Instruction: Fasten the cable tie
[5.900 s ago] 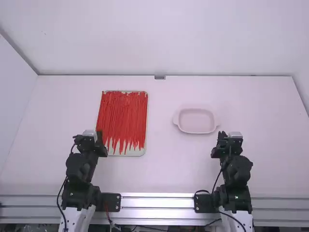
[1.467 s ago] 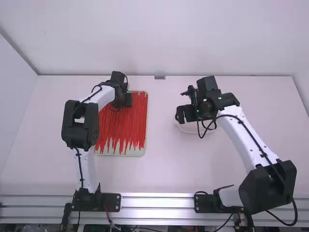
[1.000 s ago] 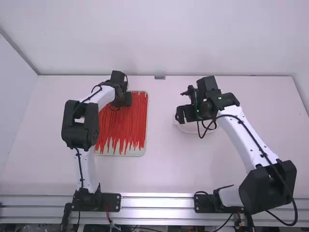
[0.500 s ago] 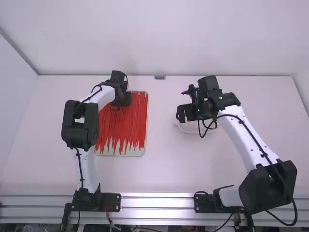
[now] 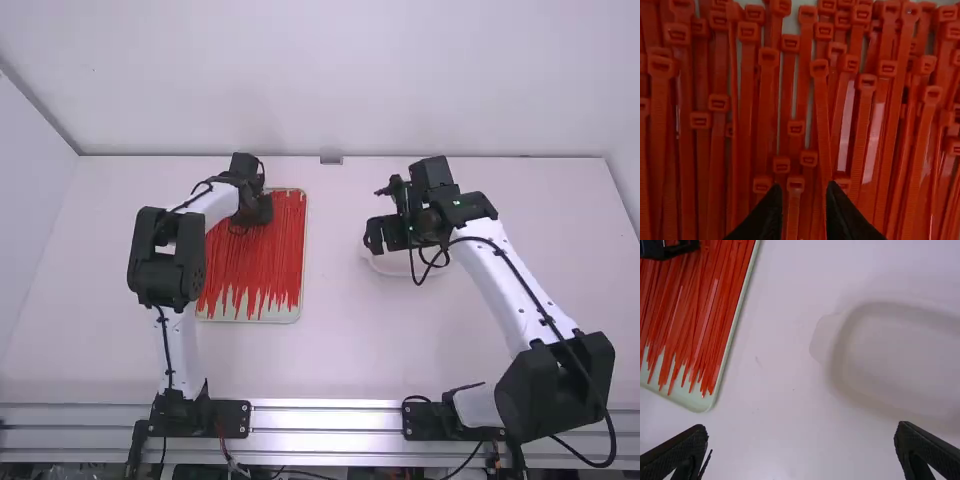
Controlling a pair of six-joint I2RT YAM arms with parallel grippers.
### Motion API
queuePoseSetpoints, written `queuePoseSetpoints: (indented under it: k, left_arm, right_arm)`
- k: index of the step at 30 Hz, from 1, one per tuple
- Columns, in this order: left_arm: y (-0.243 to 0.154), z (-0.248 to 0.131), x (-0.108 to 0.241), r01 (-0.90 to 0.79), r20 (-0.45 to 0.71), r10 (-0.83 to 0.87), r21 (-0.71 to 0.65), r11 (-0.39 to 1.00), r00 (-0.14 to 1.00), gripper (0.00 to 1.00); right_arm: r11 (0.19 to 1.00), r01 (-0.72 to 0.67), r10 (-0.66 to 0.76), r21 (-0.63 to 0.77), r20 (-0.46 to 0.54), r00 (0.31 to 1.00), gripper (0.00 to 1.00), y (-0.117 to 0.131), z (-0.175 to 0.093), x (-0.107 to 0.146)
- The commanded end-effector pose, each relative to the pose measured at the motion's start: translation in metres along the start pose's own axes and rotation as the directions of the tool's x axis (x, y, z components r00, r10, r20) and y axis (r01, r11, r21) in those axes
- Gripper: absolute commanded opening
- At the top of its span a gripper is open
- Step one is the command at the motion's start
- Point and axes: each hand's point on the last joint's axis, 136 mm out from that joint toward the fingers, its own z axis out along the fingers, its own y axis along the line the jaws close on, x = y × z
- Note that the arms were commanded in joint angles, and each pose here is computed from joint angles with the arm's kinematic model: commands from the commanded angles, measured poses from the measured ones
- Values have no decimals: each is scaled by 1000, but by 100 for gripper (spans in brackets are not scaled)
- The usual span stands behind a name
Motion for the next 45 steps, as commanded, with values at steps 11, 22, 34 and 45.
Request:
queuePoseSetpoints:
  k: [11,22,34,45]
  left_arm:
    - [9,10,4,6,15,-6,-29,1000,1000,26]
    - [11,14,10,13,9,-13,-30,999,1000,22]
    - [10,14,7,5,24,-4,-26,1000,1000,18]
    - [11,14,10,6,9,-6,-30,1000,1000,14]
  right_arm:
    - [1000,-10,10,-4,22,1000,100,1,-7,-9]
    - [1000,-10,10,-4,22,1000,100,1,-7,-9]
    - [1000,-9,9,-5,21,1000,100,2,-7,-9]
    - [1000,-13,13,-3,23,1000,100,0,-7,-9]
